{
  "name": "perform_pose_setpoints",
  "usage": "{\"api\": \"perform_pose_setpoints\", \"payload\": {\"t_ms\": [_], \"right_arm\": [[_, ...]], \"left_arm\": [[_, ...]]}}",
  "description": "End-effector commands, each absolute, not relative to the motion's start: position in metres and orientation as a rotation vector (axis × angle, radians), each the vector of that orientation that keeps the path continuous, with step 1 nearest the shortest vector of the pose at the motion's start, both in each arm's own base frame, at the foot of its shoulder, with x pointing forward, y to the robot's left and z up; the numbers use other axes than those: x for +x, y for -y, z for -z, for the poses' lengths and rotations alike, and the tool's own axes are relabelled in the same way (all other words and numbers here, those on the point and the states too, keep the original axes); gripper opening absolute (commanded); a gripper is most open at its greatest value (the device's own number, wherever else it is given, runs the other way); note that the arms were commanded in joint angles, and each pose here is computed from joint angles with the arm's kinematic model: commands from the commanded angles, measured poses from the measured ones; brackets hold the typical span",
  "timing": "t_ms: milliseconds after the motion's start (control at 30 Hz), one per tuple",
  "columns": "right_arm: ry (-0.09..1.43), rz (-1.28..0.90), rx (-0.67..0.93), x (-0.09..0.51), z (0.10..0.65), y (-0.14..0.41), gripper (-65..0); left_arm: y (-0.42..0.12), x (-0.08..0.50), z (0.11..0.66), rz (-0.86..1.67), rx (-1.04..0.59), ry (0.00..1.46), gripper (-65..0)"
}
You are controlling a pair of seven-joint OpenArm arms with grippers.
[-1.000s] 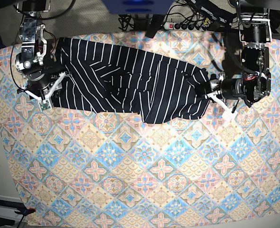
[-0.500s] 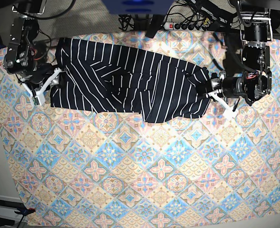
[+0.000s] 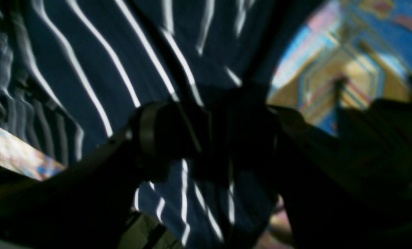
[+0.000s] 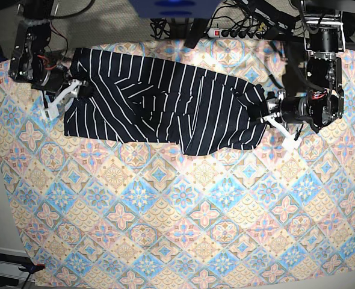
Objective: Fold the T-shirt properly
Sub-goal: 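Drag the shirt with both grippers to spread it flat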
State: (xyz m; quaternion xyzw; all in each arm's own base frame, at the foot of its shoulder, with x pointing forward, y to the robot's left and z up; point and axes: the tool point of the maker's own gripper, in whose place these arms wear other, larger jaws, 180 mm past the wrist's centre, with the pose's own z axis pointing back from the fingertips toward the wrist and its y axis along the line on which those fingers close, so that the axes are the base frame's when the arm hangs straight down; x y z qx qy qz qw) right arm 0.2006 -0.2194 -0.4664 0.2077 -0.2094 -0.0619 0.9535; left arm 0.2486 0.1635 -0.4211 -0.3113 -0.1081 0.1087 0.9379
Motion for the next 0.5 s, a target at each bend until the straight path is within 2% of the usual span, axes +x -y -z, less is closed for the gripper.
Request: {"api": "perform_pose_setpoints", "payload": {"t_ms": [0,467], "right_arm": [[0.441,0.126,0.420,0.205,0.463,0.224,-30.6],[0.416,0.053,0.484,0.200,0.473,0.212,-30.9]], "left_arm": [[-0.166,0.256,0.412,-0.209,-0.642,0.248,-65.0],[-0.166,0.256,0.412,-0.209,-0.642,0.248,-65.0]]}}
